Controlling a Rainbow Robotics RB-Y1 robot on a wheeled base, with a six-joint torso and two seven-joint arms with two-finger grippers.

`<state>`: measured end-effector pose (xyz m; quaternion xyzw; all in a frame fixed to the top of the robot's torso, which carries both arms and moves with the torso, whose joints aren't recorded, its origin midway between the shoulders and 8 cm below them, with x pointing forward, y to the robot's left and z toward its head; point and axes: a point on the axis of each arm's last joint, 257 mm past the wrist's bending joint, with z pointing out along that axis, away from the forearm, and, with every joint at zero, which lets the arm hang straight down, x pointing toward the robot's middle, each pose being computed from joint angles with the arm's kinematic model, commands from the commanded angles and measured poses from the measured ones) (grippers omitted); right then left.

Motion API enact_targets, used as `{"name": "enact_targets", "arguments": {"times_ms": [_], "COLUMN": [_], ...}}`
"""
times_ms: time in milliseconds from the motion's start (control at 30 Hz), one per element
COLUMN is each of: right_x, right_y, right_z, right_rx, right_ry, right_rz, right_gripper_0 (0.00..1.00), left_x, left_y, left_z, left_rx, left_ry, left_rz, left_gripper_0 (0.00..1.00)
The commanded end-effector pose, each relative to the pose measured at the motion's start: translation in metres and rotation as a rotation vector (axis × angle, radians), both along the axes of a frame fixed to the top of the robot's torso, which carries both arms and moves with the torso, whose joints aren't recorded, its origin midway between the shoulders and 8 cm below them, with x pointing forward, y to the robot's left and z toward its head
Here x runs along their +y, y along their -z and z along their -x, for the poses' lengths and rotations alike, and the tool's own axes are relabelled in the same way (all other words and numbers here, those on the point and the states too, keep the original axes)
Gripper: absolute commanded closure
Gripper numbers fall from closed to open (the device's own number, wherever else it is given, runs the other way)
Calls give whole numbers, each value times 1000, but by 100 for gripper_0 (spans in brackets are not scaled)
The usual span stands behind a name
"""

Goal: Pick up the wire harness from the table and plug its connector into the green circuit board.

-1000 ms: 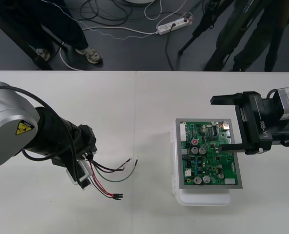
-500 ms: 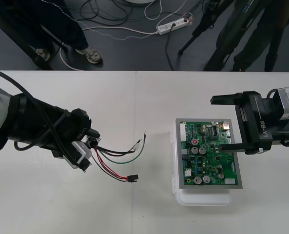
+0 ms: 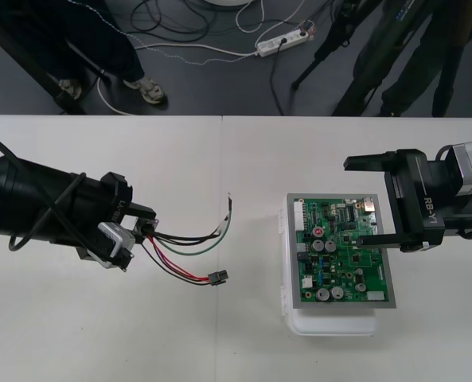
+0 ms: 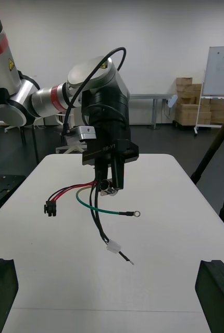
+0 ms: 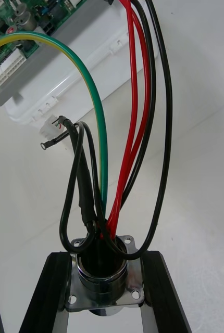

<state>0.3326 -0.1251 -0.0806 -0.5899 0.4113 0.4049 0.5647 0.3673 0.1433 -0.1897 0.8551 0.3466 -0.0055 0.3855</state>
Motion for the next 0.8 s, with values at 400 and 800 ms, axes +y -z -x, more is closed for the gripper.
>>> {"name": "enact_targets", "arguments": {"times_ms": [400, 800], "right_x": [-1, -4], "right_y": [-12, -18], "right_z": [-6, -8], "right_rx": [-19, -20], "right_ry": [10, 13], "right_rz": [-8, -24], "right_gripper_0": [0, 0], "left_x": [-17, -48], "left_y": [-29, -54], "left_z": [15, 45], "left_rx": [134, 314], "left_ry": [-103, -70], "left_rz": [225, 378], "left_gripper_0": [100, 100]}}
